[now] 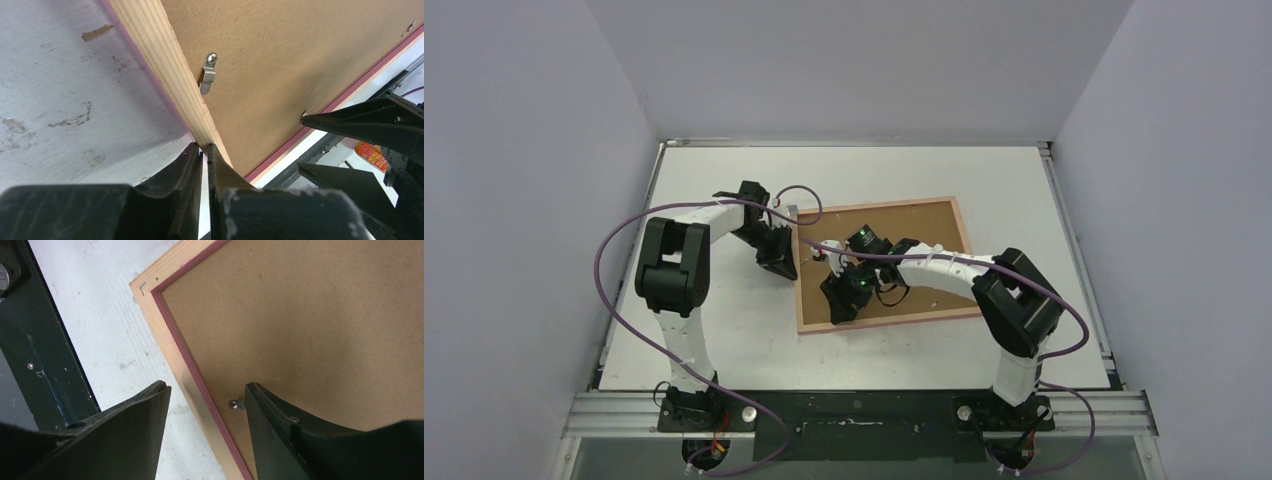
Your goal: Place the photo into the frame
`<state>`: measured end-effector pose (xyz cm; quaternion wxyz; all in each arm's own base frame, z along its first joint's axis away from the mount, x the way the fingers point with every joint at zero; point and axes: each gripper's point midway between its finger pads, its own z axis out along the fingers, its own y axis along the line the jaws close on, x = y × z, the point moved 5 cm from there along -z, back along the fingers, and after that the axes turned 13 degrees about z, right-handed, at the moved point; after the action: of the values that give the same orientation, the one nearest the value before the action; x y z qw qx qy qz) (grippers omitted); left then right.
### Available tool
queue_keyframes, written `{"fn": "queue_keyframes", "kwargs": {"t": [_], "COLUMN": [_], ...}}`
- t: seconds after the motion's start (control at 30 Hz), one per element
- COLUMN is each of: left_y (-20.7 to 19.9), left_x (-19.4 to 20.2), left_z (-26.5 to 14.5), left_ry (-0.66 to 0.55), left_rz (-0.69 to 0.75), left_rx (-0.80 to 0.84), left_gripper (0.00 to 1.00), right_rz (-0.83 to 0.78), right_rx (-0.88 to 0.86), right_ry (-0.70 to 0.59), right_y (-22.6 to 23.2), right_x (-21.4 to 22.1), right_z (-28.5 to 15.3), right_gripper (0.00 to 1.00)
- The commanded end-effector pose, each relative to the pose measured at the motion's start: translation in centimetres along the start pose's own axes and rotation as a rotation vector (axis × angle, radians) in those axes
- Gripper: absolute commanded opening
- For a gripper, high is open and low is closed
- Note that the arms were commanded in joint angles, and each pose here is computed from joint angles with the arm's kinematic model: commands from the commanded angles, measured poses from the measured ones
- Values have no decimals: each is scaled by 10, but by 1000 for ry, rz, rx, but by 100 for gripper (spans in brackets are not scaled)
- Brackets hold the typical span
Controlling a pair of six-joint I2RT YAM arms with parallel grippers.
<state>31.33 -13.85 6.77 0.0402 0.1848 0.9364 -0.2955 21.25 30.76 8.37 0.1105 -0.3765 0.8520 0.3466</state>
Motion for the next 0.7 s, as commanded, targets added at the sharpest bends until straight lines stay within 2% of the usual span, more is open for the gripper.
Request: {"fn": "queue_keyframes", "kwargs": {"t": [0.0,0.67], "left_y": [16,20], "left_x": [-18,-19], "left_z": [4,-1], "left_ry": [-56,-66], "left_rz": [64,60], "left_rx": [-78,-86], "left_gripper": [6,6], "right_rz": [0,31], "right_rx": [0,-15], "right_ry": [-36,-21], "right_y": [-3,1], "right_x": [-5,12], "right_z": [-1,-3], "right_gripper": [57,54]}}
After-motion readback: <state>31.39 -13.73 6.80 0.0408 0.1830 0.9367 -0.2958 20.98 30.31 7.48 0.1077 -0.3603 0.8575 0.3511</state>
